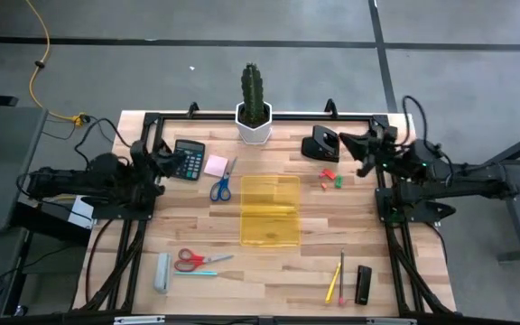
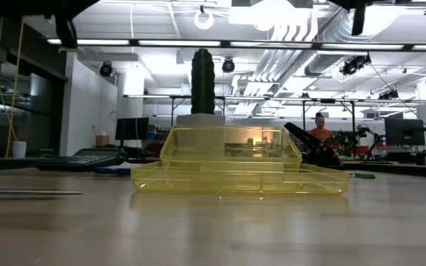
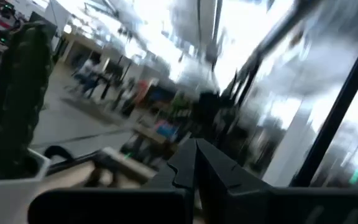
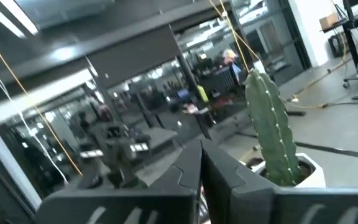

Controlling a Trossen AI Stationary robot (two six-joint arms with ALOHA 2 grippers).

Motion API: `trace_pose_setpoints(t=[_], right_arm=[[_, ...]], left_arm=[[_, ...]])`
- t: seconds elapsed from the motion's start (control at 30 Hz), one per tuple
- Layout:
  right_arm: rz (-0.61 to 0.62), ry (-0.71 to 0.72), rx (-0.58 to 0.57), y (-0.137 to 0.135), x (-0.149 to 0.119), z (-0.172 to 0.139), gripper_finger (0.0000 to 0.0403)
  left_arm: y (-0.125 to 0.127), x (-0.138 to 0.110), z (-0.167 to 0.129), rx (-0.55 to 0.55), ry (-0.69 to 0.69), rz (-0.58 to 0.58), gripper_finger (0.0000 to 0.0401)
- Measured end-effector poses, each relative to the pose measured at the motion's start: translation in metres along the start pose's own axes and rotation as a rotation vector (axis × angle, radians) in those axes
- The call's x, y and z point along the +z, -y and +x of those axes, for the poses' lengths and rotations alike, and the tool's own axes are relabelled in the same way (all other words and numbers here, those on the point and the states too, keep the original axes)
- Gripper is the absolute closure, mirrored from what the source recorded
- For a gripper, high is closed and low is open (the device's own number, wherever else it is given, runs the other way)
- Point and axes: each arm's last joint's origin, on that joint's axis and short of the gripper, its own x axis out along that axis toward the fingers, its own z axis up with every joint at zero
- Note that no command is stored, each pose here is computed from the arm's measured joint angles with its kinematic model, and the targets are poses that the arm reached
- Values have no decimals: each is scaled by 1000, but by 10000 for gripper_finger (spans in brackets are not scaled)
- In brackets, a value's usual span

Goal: Pack school essentials
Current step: Put the green eraser into the yellow supply box

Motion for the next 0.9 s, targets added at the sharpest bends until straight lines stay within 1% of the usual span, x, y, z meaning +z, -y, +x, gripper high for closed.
trace_pose_setpoints(t=[0.1, 0.17, 0.3, 0.37, 0.43, 0.53, 0.63, 0.7, 0.77, 0.83, 0.9], right_arm=[[-45, -55, -19, -4, -3, 13, 403], [-63, -97, -32, -6, -6, 18, 403], [-86, -197, -69, -4, -16, 23, 403], [-54, -239, -92, -2, -20, 23, 401], [0, -309, -140, 2, -26, 20, 392], [75, -491, -278, 12, -45, 11, 362], [129, -702, -437, 23, -66, 2, 316], [160, -830, -510, 27, -78, -1, 283], [197, -916, -599, 32, -89, -2, 253], [246, -964, -695, 36, -98, 0, 229], [254, -996, -759, 42, -105, 3, 214]], left_arm=[[9, 14, 14, 31, -107, 107, 401], [14, 22, 21, 30, -130, 137, 401], [21, 30, 29, -21, -153, 139, 401], [22, 29, 30, -32, -162, 135, 401], [21, 28, 31, -25, -171, 118, 401], [21, 27, 32, -15, -181, 82, 401], [21, 26, 32, -13, -184, 66, 401], [21, 26, 32, -11, -185, 67, 401], [21, 26, 33, -3, -181, 68, 401], [21, 26, 33, 5, -177, 68, 401], [20, 26, 33, 11, -175, 69, 401]])
